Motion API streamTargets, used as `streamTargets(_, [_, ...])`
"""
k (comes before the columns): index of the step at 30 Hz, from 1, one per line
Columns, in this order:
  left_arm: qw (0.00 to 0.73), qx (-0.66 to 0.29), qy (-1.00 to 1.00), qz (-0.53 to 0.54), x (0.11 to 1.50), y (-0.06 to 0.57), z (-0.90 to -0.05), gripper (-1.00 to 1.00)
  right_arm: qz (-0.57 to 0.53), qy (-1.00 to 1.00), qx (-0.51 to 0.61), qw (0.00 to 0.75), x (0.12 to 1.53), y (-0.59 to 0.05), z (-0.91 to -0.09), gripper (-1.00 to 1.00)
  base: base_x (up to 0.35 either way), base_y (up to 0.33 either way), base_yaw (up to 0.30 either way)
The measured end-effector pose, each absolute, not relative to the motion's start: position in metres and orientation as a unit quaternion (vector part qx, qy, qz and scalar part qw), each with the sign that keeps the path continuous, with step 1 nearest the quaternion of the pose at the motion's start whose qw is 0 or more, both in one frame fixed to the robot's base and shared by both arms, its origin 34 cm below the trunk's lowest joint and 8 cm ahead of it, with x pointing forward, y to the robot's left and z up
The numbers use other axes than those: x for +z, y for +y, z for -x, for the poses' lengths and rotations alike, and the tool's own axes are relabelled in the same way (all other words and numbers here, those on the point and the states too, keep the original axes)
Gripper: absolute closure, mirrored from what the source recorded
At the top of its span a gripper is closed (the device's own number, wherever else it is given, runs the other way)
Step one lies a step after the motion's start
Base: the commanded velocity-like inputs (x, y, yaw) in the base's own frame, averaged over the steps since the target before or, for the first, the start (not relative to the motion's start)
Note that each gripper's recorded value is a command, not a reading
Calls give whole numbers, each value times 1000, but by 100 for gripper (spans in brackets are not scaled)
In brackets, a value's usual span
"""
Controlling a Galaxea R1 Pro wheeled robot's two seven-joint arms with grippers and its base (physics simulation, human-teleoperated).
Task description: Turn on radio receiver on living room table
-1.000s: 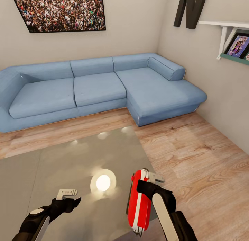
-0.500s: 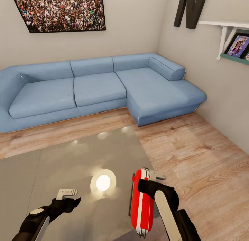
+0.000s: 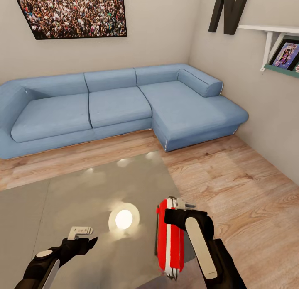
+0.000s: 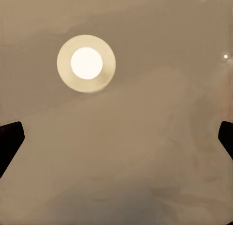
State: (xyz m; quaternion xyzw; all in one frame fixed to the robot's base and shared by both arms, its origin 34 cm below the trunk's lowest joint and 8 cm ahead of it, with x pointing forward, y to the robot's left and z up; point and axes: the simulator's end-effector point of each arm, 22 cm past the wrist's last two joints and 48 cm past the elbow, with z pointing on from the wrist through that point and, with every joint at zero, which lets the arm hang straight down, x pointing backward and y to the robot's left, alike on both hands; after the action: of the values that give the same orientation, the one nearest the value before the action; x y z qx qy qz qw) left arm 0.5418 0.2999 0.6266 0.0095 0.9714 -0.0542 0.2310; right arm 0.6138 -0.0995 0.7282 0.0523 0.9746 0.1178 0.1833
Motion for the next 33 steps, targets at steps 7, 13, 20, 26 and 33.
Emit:
streamTargets(7, [230, -95, 968, -21, 629, 280, -541, -100, -48, 950, 182, 250, 771, -122, -682, 100, 0, 0, 0])
streamTargets(13, [233, -141, 962, -33, 636, 259, -541, -100, -37, 926, 231, 296, 803, -167, -717, 100, 0, 0, 0])
streamTargets(20, [251, -159, 954, -33, 650, 251, -552, -100, 8, 897, 315, 309, 833, -169, -718, 100, 0, 0, 0])
streamTargets(26, [266, -240, 932, -46, 674, 216, -557, -100, 24, 848, 412, 332, 879, -167, -719, 100, 0, 0, 0])
streamTargets(33, [278, -280, 917, -63, 695, 200, -561, -100, 53, 822, 454, 339, 904, -166, -714, 100, 0, 0, 0])
